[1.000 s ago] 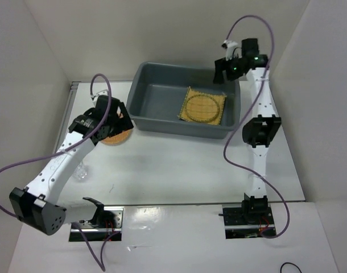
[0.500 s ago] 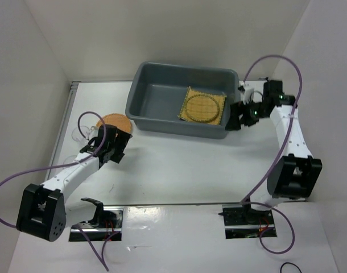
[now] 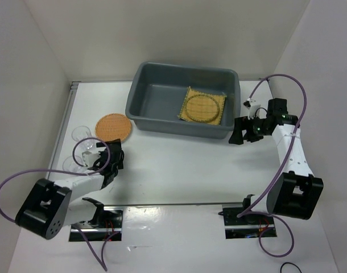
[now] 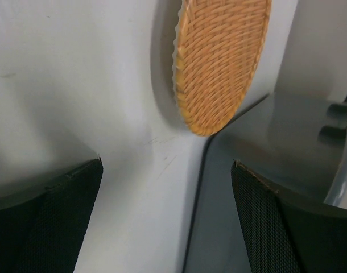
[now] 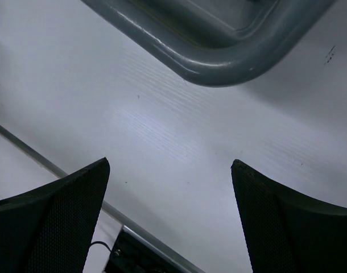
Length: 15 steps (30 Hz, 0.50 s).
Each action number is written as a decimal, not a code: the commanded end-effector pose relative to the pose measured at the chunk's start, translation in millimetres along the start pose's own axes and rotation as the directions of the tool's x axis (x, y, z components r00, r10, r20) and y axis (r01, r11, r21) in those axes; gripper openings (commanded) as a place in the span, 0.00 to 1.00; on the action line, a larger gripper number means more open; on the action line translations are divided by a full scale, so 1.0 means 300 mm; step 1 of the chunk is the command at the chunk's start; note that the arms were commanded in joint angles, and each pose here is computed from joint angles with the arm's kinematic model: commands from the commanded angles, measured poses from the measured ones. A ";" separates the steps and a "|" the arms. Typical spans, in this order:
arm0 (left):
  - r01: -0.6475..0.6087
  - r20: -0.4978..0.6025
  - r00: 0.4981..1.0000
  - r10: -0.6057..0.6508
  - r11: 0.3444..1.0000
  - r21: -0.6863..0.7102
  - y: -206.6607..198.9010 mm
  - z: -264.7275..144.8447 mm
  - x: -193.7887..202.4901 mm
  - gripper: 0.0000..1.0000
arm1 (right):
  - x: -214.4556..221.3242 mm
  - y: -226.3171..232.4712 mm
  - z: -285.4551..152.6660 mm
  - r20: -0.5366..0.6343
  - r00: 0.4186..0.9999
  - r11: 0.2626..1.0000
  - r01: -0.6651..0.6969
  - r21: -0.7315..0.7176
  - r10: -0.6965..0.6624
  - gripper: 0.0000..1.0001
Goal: Place the mixed dishes into the plastic bin
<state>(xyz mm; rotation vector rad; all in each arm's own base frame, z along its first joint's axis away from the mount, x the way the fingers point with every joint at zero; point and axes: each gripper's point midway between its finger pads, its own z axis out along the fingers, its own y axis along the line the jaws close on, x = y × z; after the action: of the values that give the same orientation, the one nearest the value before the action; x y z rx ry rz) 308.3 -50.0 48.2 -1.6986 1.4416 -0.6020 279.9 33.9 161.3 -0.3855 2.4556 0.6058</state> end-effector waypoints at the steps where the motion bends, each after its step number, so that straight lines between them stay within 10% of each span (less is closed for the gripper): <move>1: 0.158 0.058 0.985 -0.163 0.983 0.093 -0.069 0.049 -0.013 1.00 | -0.029 0.004 -0.031 0.032 0.999 1.000 0.027 -0.013 -0.027 0.91; 15: 0.318 0.019 0.947 -0.320 0.946 0.061 -0.042 0.208 0.106 0.99 | -0.046 -0.061 -0.120 0.062 0.998 0.999 -0.024 0.029 0.022 0.91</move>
<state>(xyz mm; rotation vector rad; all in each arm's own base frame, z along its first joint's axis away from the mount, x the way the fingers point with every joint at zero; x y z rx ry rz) 376.7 -65.8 49.4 -1.7337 1.1929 -0.7913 281.1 3.8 173.7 -0.3028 2.4426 0.5852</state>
